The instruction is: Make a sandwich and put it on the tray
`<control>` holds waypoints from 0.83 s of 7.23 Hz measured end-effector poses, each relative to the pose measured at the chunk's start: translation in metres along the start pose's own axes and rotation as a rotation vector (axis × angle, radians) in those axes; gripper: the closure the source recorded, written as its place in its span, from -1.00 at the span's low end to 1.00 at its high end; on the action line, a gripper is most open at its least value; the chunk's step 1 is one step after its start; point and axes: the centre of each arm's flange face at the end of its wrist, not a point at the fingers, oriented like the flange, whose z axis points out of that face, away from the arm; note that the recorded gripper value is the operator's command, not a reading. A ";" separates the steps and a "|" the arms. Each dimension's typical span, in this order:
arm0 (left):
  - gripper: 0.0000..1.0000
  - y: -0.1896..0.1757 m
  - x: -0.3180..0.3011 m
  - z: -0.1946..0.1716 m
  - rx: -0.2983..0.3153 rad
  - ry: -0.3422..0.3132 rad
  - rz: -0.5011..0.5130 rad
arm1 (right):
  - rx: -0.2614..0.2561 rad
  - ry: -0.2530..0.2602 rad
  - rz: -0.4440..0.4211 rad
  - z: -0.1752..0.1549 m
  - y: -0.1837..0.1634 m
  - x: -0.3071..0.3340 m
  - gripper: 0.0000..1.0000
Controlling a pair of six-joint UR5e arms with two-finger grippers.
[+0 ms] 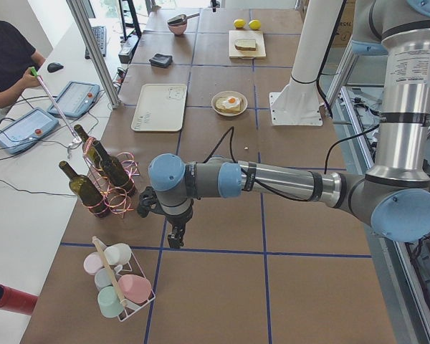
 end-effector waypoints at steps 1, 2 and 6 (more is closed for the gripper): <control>-1.00 0.000 0.002 -0.001 0.003 0.006 -0.004 | -0.004 -0.003 0.003 0.002 0.002 0.001 -1.00; -1.00 -0.001 0.004 -0.002 0.009 0.019 -0.009 | -0.008 -0.015 0.006 0.004 0.004 0.002 -1.00; -1.00 -0.002 0.009 -0.004 0.025 0.033 0.000 | -0.036 -0.068 -0.027 0.015 0.007 -0.018 -1.00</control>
